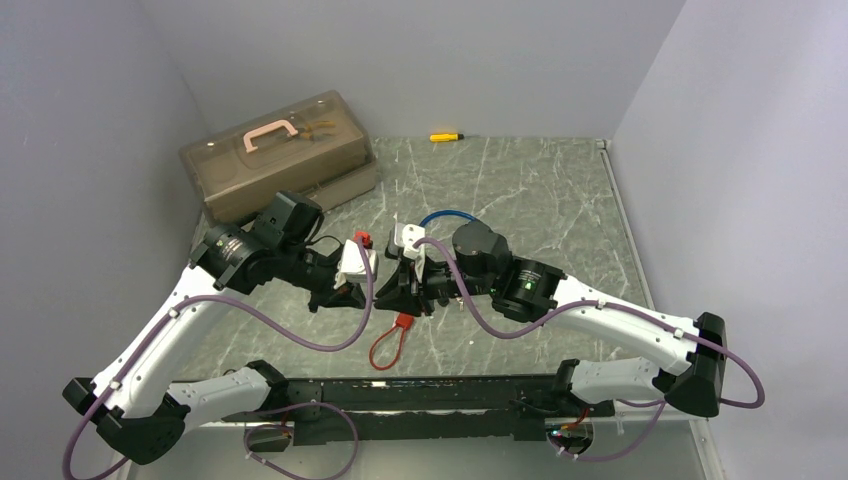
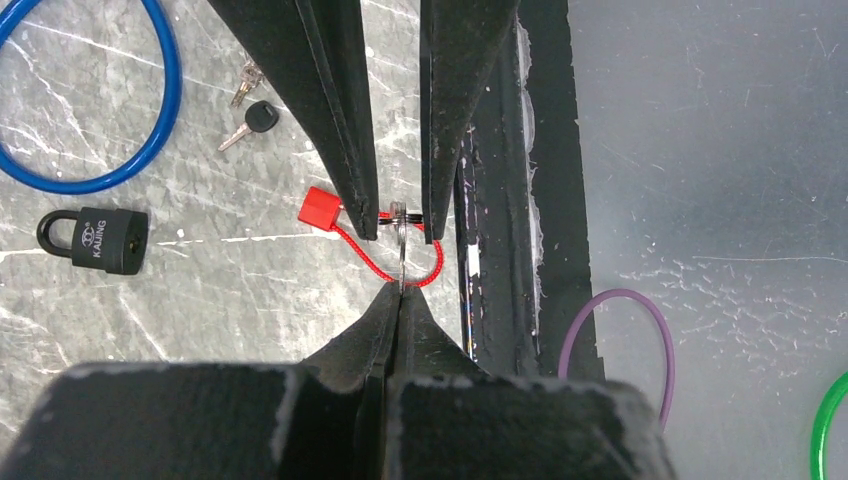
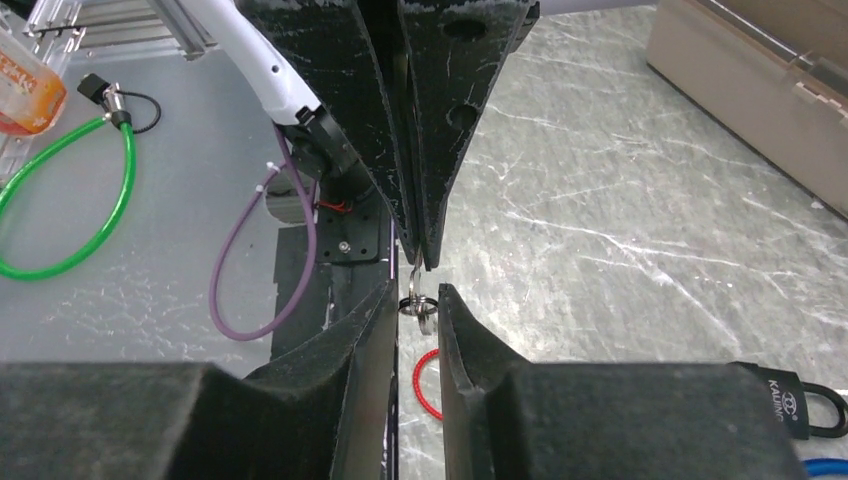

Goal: Unlock with the key
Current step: Adjust the key.

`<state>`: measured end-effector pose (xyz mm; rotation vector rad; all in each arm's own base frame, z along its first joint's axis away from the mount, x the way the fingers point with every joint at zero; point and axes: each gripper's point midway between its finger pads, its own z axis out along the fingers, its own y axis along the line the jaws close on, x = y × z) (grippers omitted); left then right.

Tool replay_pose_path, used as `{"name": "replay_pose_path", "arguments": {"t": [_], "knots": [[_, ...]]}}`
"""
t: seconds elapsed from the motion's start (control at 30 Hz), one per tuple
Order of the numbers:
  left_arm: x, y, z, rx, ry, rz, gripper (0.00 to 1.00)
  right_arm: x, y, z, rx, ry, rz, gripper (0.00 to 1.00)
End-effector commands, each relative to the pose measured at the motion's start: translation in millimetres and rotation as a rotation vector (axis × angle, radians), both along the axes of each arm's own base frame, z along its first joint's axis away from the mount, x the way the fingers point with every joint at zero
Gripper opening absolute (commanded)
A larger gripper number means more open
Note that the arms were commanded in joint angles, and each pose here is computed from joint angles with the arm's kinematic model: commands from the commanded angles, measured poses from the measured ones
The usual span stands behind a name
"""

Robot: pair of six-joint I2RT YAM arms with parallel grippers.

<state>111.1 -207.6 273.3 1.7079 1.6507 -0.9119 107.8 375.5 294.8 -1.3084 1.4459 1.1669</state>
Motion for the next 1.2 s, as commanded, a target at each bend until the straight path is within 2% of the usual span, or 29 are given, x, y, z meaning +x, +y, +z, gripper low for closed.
{"name": "replay_pose_path", "arguments": {"t": [0.0,0.17,0.37,0.4,0.47,0.5,0.6,0.93,1.17], "knots": [[-2,-3,10,-0.030,-0.007,-0.005,0.00,0,-2,4,0.012,-0.017,0.000,0.23],[-3,-4,12,-0.035,-0.002,-0.006,0.00,4,-1,9,0.035,-0.038,-0.020,0.00],[-4,-3,10,-0.031,0.005,-0.005,0.00,7,-3,11,0.054,-0.053,-0.039,0.00],[-4,-3,10,-0.031,0.006,-0.005,0.00,6,-3,10,0.048,-0.052,-0.038,0.01],[-4,-4,9,-0.031,0.007,-0.005,0.00,9,-4,10,0.042,-0.050,-0.056,0.27],[-4,-4,9,-0.031,0.007,-0.005,0.00,10,-5,13,0.050,-0.054,-0.065,0.34],[-3,-4,9,-0.031,0.006,-0.003,0.00,10,-8,22,0.087,-0.070,-0.072,0.44],[-4,-2,8,-0.028,0.011,0.003,0.00,11,0,31,0.115,-0.088,-0.054,0.44],[-4,-3,8,-0.026,0.012,0.007,0.00,7,6,25,0.097,-0.073,-0.017,0.32]]}}
